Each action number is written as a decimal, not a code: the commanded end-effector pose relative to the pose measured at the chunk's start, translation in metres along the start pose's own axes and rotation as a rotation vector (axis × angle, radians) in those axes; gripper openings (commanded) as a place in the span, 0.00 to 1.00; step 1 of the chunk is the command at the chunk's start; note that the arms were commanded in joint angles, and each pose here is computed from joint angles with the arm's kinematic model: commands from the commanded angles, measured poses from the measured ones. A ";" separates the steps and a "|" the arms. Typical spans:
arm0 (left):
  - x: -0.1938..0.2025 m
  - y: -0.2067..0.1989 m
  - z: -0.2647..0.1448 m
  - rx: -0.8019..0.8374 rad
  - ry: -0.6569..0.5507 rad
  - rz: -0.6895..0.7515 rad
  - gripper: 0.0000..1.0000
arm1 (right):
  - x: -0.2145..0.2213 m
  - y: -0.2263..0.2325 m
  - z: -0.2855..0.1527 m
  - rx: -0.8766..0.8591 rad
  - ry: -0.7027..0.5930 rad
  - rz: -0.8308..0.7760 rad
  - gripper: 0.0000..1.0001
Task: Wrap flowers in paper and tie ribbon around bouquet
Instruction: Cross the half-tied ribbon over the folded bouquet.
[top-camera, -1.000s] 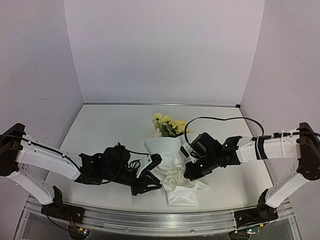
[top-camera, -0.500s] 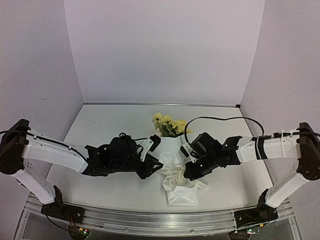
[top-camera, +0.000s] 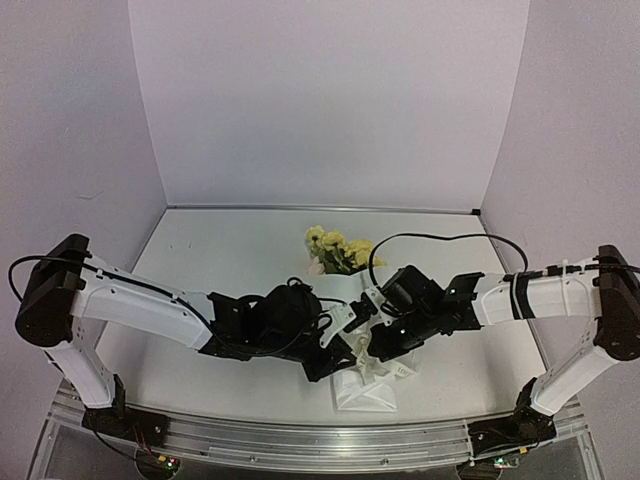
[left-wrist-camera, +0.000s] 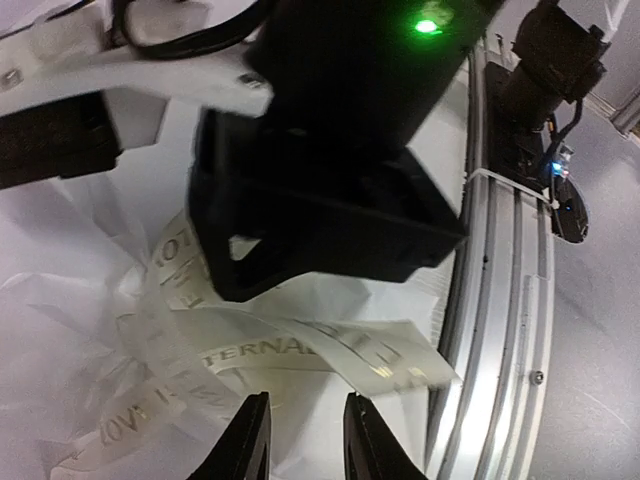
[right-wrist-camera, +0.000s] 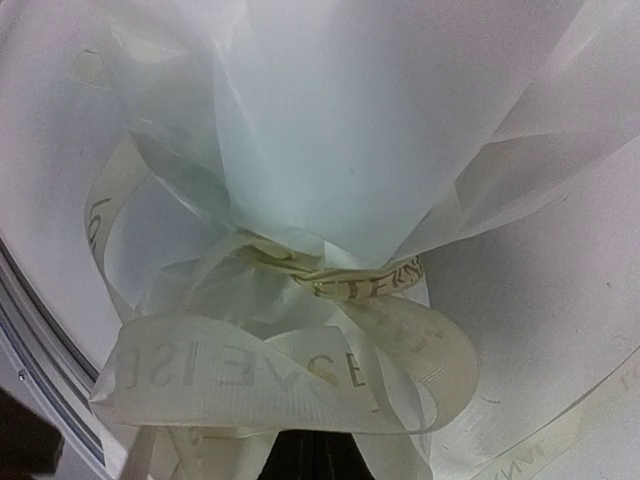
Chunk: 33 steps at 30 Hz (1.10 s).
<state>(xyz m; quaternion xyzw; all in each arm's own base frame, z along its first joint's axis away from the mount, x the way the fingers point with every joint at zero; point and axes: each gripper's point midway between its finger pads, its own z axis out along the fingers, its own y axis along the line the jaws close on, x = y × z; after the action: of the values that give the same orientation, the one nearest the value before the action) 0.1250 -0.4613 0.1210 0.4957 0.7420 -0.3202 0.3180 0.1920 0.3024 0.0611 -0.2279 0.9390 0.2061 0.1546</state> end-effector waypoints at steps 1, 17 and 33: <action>-0.015 -0.029 0.002 0.071 -0.008 0.103 0.27 | -0.004 0.000 -0.004 0.006 -0.037 -0.020 0.00; -0.064 0.059 -0.021 -0.108 -0.166 -0.065 0.29 | -0.009 -0.003 -0.004 0.007 -0.085 -0.027 0.00; -0.054 0.076 0.014 -0.123 -0.030 -0.084 0.28 | -0.013 -0.003 -0.006 0.002 -0.121 -0.018 0.00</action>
<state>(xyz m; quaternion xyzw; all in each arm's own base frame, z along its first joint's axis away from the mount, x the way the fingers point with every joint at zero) 0.1971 -0.4848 0.1308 0.4710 0.7606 -0.3185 0.3134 0.1970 0.2992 0.0562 -0.2282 0.9334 0.2072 0.1835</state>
